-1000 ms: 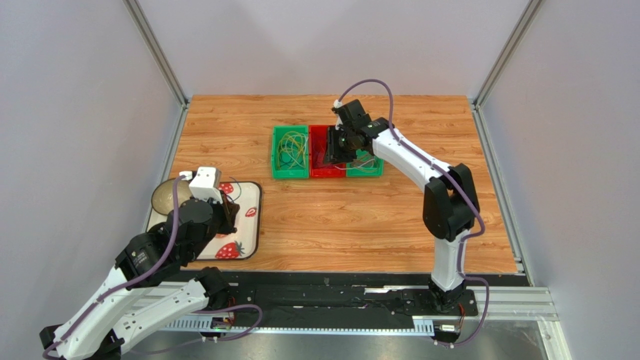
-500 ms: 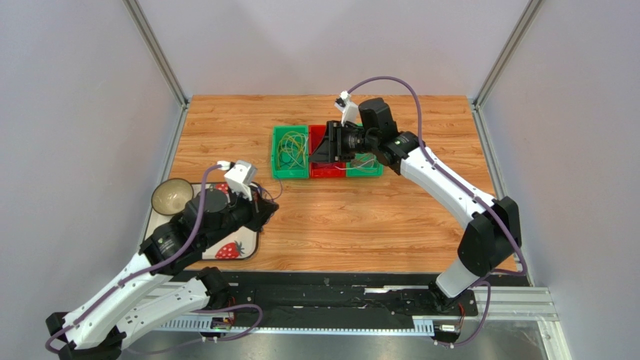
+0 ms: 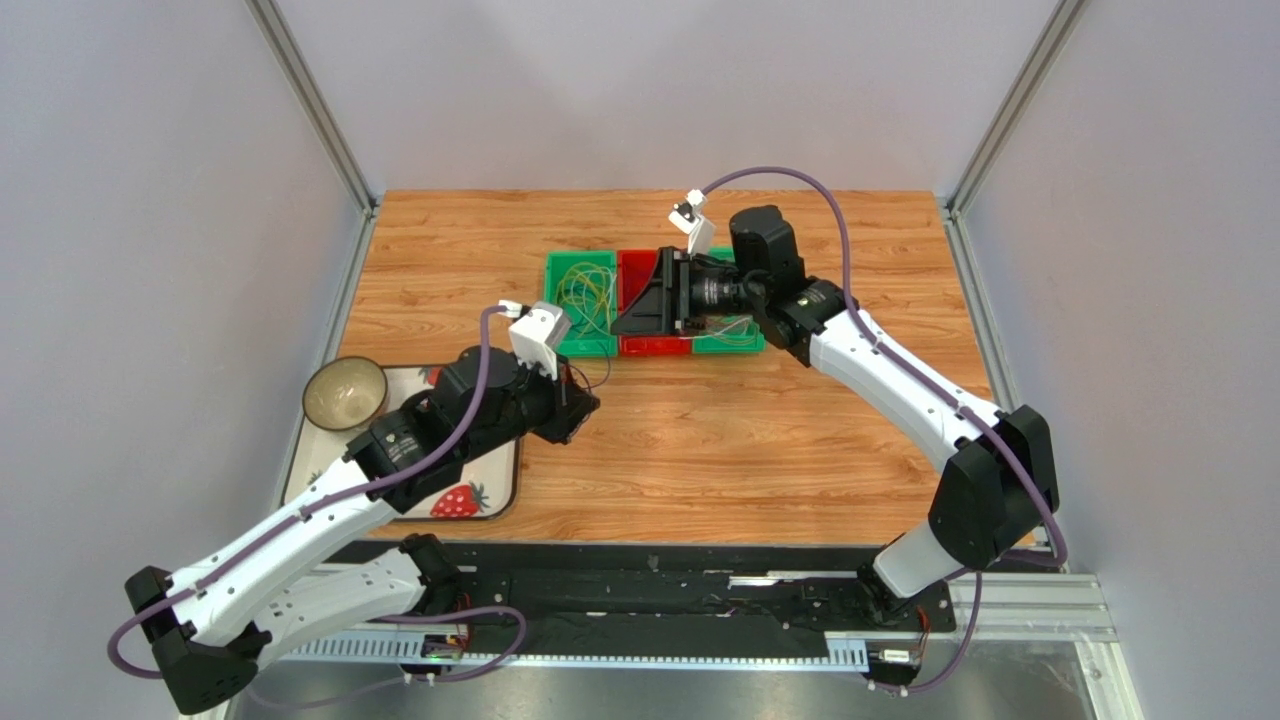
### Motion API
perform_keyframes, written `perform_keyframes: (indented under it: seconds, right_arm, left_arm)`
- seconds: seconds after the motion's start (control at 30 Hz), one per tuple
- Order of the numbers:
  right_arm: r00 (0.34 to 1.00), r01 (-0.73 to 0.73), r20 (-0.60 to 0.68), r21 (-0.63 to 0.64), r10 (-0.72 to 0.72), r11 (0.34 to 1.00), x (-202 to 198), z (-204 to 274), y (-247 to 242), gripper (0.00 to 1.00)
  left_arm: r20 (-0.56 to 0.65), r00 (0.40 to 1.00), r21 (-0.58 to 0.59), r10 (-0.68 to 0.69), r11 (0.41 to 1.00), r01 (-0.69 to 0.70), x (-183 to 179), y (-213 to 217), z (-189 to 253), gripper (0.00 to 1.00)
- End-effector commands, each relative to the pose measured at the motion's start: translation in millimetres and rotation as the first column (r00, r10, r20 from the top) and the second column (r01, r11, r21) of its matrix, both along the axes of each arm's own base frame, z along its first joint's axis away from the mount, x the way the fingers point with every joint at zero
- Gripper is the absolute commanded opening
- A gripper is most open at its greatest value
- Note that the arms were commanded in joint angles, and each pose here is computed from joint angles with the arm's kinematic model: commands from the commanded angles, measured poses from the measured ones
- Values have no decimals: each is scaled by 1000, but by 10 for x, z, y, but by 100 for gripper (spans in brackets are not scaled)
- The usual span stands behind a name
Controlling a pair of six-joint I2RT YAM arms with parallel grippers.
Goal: Untangle the cables
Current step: Place the cable in the bin.
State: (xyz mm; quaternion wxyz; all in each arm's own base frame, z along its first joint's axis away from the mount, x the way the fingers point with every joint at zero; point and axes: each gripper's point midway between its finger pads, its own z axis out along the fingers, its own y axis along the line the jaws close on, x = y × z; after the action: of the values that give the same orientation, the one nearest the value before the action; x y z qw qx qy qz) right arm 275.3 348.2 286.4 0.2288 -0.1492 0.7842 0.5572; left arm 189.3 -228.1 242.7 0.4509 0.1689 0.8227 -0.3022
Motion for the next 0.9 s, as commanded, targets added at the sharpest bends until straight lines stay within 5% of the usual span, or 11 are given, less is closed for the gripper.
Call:
perform_keyframes:
  seconds: [0.0,0.33,0.57,0.87]
  right_arm:
    - [999,-44,24,69,43,997,-135,224,41,49]
    - [995,-99,6,60,99,993,-326,145,213,46]
    - [996,-88,2,54,88,995,-305,133,229,2]
    - [989,80,118,38,-84,996,209,592,10,0]
  left_arm:
    - [57,998,-71,-9,997,13,88,-127,260,0]
    - [56,998,-62,21,998,-18,185,-158,225,0]
    - [52,998,-56,39,998,-36,217,-153,184,0]
    - [-7,999,-29,51,998,-52,149,-90,-94,6]
